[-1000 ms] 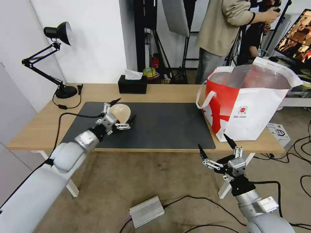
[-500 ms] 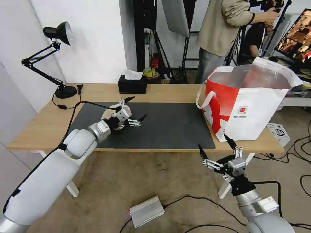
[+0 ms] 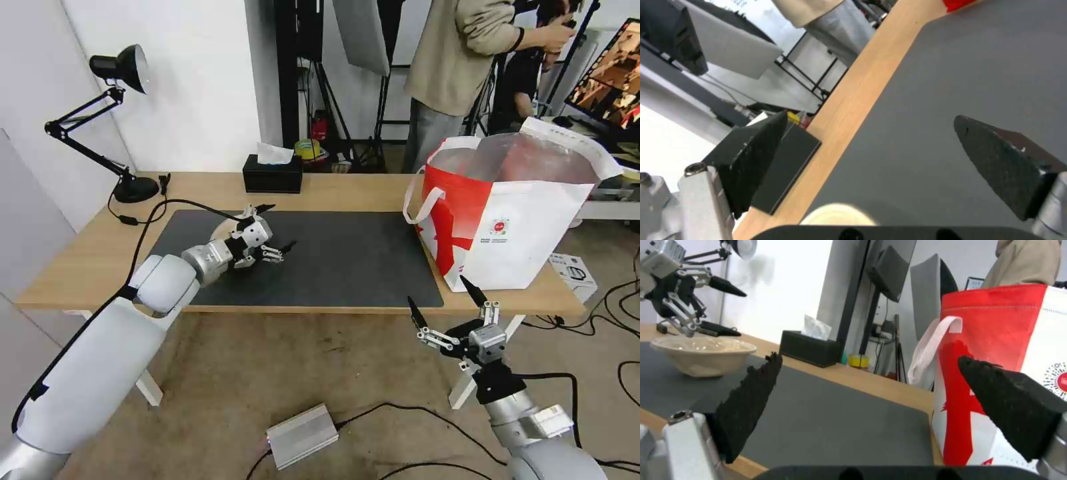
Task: Pick up the trash from the table and place it into the takeout bag.
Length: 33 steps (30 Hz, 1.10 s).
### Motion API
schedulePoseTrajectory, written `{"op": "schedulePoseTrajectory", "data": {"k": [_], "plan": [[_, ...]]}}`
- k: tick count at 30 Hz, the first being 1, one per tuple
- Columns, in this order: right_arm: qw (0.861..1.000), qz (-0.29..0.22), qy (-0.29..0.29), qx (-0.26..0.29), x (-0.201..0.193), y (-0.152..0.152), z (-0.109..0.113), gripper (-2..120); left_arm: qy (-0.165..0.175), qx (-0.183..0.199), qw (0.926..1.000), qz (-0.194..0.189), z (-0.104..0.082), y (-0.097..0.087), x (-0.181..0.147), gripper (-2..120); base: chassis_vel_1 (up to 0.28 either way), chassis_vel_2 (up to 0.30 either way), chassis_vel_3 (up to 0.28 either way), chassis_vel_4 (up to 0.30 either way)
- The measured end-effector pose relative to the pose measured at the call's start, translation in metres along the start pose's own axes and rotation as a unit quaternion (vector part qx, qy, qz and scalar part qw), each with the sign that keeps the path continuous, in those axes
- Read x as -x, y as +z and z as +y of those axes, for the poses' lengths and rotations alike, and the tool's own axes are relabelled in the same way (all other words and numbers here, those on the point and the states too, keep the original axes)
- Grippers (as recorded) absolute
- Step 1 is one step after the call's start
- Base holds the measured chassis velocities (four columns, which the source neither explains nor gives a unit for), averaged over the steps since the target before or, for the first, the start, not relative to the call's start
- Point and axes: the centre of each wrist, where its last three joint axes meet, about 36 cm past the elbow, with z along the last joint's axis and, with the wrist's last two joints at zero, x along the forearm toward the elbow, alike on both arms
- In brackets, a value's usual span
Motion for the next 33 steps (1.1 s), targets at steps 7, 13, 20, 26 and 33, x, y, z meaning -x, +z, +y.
{"op": "schedulePoseTrajectory", "data": {"k": [7,13,20,26,33], "plan": [[1.0,0.0,0.0,0.0,0.0,0.0,0.0,100,-0.014,-0.012,0.9996,0.019,-0.004,0.014,-0.029,100,0.0,0.0,0.0,0.0],[1.0,0.0,0.0,0.0,0.0,0.0,0.0,100,-0.019,-0.019,0.9993,0.026,-0.009,0.023,-0.044,100,0.0,0.0,0.0,0.0],[1.0,0.0,0.0,0.0,0.0,0.0,0.0,100,-0.026,-0.032,0.9988,0.029,-0.017,0.036,-0.063,100,0.0,0.0,0.0,0.0],[1.0,0.0,0.0,0.0,0.0,0.0,0.0,100,-0.024,-0.04,0.9985,0.028,-0.023,0.04,-0.067,100,0.0,0.0,0.0,0.0],[1.0,0.0,0.0,0.0,0.0,0.0,0.0,100,-0.022,-0.041,0.9985,0.03,-0.026,0.04,-0.071,100,0.0,0.0,0.0,0.0]]}}
